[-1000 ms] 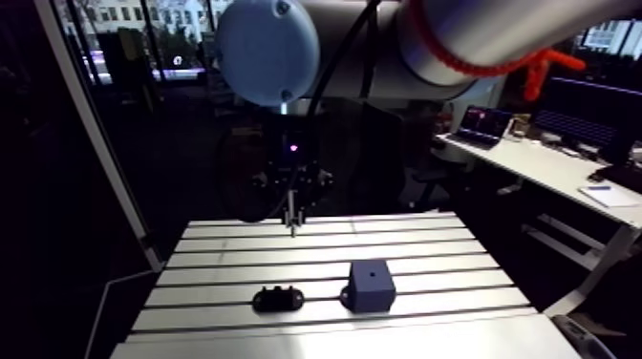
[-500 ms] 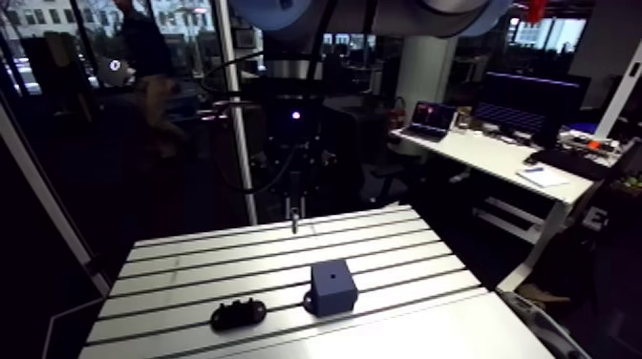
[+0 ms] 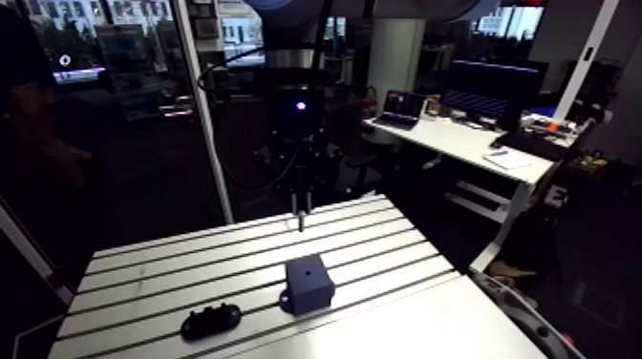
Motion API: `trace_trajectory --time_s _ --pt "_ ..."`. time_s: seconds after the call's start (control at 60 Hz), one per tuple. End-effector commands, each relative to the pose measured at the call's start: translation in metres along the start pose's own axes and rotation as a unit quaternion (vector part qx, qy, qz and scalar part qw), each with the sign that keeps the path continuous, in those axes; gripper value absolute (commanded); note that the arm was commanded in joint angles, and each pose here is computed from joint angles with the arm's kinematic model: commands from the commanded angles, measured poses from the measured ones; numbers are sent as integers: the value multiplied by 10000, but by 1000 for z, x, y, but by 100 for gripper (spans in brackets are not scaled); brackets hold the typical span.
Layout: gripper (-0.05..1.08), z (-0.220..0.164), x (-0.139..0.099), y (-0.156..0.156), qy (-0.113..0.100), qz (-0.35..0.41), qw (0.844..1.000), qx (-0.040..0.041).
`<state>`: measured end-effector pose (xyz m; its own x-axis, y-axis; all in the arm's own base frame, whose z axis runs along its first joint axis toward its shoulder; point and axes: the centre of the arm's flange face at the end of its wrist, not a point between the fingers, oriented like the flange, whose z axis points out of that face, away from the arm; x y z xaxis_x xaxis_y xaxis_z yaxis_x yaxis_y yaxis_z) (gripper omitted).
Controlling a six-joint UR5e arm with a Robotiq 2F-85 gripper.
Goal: Pick up the M10 bolt and insert it into the hole until fully seated.
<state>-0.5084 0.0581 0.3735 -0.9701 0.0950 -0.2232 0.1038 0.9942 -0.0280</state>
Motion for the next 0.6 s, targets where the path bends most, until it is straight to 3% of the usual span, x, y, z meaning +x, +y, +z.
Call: trace_trajectory --time_s 0.017,0.6 --pt "108 19 12 6 -190 11 9998 48" --pt "108 54 29 20 -375 108 9992 127"
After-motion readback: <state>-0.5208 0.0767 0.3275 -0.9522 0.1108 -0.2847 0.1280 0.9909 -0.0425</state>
